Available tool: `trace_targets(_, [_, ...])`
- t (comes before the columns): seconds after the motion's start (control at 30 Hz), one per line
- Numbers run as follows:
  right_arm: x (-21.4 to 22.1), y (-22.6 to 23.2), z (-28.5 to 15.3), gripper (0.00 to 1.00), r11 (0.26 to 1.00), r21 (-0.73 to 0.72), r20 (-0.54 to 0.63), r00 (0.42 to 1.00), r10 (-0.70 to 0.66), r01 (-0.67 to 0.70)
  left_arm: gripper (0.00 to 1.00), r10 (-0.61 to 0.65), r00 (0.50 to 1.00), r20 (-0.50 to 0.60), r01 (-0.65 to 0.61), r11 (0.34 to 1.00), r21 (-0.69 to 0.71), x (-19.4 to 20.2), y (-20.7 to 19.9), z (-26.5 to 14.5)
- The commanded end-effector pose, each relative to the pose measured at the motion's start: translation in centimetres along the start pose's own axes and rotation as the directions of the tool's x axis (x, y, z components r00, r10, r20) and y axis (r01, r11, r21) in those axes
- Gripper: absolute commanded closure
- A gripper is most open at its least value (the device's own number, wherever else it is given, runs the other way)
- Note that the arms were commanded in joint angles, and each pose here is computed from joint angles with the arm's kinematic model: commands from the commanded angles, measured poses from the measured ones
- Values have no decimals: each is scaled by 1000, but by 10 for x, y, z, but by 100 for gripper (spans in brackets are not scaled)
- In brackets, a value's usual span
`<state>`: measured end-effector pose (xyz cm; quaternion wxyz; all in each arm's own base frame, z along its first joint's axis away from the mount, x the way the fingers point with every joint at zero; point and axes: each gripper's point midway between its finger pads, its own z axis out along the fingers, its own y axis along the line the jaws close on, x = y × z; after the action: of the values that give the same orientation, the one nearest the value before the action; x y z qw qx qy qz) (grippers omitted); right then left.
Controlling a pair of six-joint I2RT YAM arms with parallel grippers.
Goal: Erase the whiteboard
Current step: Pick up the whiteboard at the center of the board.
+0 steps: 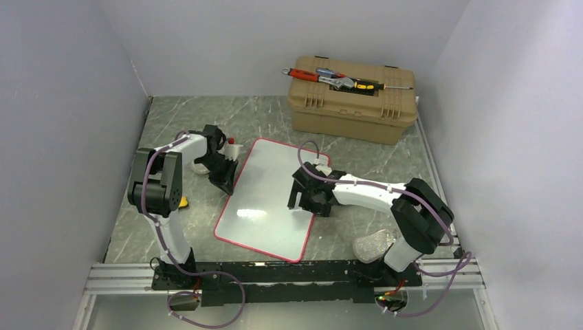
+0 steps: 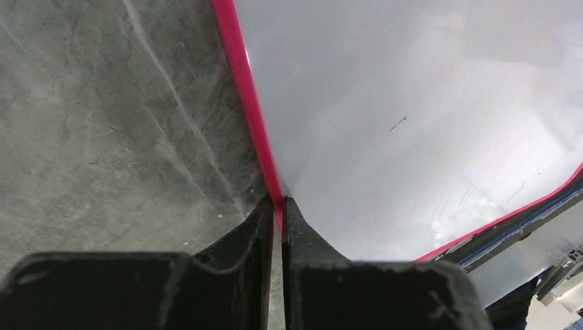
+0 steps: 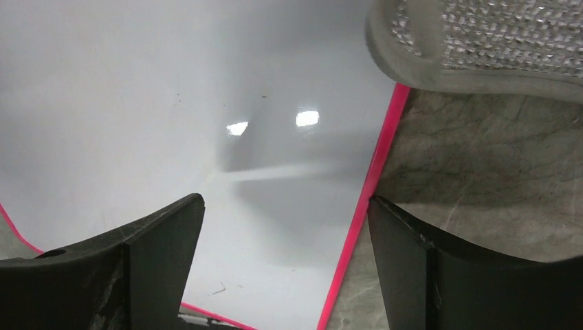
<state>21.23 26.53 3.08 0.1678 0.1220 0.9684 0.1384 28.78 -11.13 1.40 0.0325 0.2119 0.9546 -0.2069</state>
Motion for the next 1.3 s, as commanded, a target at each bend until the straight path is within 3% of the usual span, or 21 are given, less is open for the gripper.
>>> trace_targets(0.0, [-35, 167, -91, 10, 823, -568, 40, 999, 26, 2, 88, 19, 999, -46, -13, 993, 120, 16, -22, 25])
trace_targets(0.13, [-40, 180, -113, 11, 776, -630, 56, 998, 37, 6, 90, 19, 999, -47, -14, 994, 112, 17, -20, 24])
trace_targets(0.67, [-46, 196, -158, 13, 714, -699, 91, 995, 39, 36, 94, 21, 999, -28, -17, 987, 160, 12, -29, 19])
trace_targets(1.27, [-37, 155, -146, 13, 773, -634, 91, 990, 104, -23, 96, 145, 988, -48, -127, 953, 274, 3, -76, 31])
